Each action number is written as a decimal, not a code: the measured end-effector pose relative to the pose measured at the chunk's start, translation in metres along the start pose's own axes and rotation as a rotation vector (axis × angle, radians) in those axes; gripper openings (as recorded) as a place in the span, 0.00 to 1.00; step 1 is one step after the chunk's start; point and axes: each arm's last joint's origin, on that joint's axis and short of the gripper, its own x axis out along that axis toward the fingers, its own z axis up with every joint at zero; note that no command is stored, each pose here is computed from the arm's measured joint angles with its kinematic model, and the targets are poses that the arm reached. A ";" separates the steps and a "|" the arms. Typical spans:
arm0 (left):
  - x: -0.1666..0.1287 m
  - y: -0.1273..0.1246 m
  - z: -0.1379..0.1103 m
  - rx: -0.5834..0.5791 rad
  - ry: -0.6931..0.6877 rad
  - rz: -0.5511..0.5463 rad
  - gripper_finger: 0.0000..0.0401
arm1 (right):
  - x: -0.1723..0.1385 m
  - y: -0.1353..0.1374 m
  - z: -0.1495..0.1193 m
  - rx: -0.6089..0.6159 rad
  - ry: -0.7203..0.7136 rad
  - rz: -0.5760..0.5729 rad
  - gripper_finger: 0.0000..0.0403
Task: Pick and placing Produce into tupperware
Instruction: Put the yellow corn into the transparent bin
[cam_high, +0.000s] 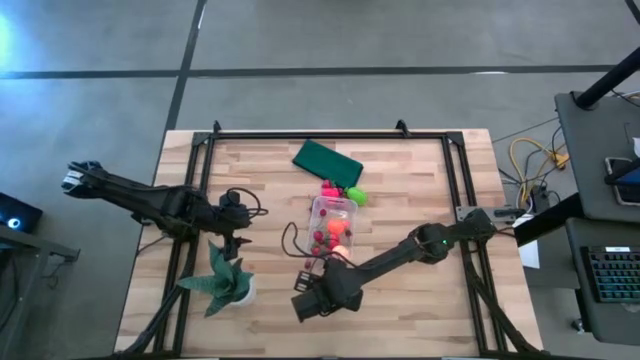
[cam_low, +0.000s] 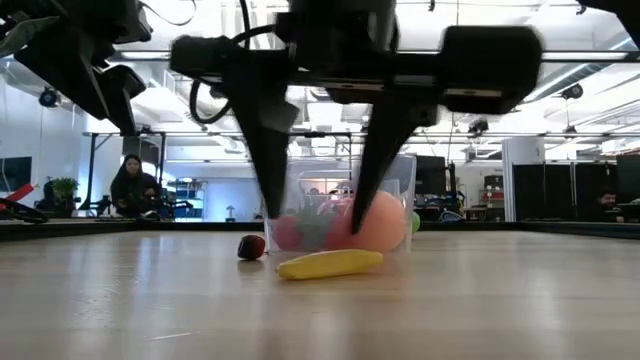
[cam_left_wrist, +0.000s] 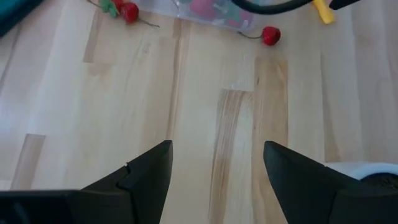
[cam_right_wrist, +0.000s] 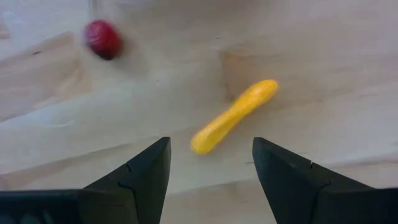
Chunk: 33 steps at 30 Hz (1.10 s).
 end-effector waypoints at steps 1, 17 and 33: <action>-0.001 0.000 0.000 0.005 -0.004 -0.001 0.59 | 0.000 -0.001 0.000 -0.001 0.006 -0.010 0.54; -0.014 0.003 -0.003 0.030 -0.071 -0.020 0.59 | 0.022 0.002 0.009 0.015 -0.010 -0.074 0.54; -0.017 0.004 -0.004 0.032 -0.091 -0.025 0.59 | 0.025 0.001 0.011 -0.002 -0.017 -0.094 0.35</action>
